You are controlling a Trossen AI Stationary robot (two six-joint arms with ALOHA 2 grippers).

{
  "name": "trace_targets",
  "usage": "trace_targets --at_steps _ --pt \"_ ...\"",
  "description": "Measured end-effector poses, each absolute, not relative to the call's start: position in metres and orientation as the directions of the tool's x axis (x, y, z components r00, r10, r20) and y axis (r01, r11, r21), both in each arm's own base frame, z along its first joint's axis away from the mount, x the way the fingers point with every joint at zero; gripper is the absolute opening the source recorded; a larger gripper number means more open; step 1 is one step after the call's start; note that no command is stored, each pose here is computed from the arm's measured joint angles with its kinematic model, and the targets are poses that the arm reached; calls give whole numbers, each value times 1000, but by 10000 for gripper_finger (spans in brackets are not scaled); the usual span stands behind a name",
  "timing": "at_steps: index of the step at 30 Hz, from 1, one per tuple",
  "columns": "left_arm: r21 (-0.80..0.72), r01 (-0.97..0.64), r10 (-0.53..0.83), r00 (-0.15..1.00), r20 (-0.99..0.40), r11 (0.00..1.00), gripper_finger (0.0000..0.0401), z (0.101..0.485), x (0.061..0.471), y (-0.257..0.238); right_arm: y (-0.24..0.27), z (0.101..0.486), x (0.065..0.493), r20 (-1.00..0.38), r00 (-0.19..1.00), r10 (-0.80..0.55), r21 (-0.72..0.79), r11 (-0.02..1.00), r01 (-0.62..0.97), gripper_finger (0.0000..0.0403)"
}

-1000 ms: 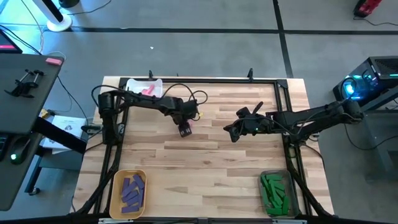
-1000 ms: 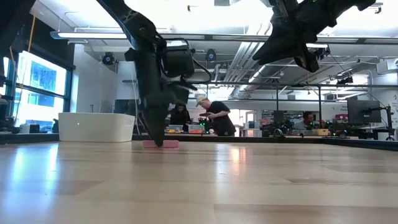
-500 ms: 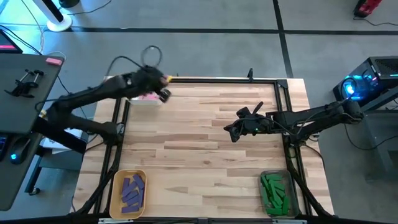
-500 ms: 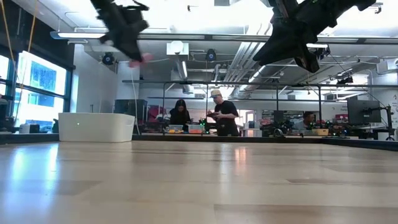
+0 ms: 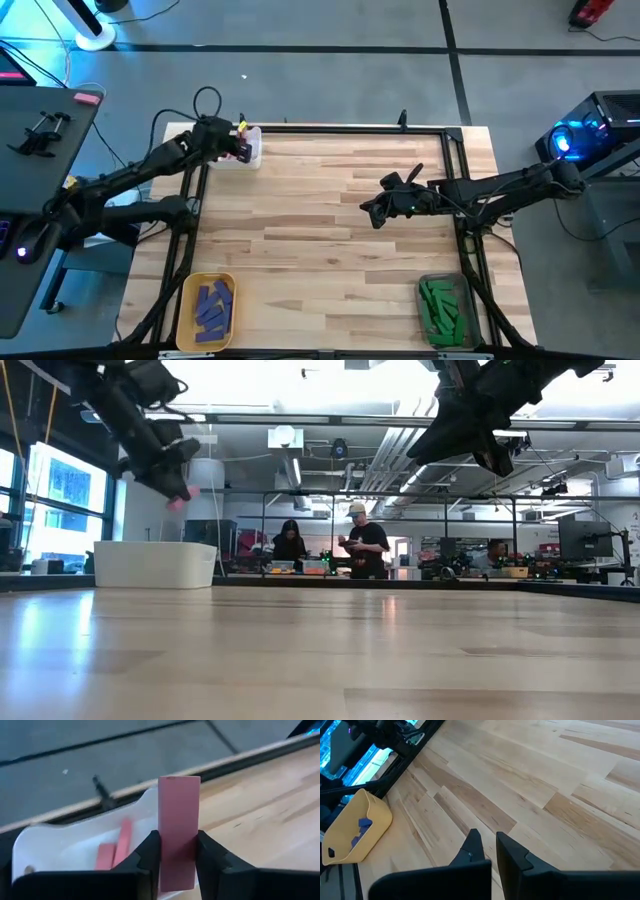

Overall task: Sort blocks
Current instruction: Put the pink wooden block into the white bin, then return to Home Position

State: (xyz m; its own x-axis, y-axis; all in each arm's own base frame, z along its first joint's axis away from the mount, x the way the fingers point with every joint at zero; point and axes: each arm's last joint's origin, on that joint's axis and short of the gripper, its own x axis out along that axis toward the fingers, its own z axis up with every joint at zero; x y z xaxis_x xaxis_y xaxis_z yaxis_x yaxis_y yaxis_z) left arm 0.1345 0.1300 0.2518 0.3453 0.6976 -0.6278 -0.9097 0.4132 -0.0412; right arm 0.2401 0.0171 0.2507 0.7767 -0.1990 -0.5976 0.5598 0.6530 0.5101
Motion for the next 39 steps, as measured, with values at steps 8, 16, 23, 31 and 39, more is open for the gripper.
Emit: trace_targets --at_steps 8,16,23,31,39 --pt "34 -933 740 261 -620 358 185 255 134 138 18 251 240 -603 780 -165 500 684 531 0" --pt "-208 -887 680 451 -578 412 247 273 140 134 19 254 238 -596 791 -139 452 756 473 0" --pt "-408 -490 466 869 -164 770 219 312 163 80 27 281 214 -495 863 -97 469 807 360 0" --pt "-543 -334 416 909 31 771 64 254 165 19 38 307 170 -401 910 -109 511 797 321 0" --pt "-544 -184 347 914 212 819 4 216 143 4 47 313 163 -333 927 -174 563 751 343 0"
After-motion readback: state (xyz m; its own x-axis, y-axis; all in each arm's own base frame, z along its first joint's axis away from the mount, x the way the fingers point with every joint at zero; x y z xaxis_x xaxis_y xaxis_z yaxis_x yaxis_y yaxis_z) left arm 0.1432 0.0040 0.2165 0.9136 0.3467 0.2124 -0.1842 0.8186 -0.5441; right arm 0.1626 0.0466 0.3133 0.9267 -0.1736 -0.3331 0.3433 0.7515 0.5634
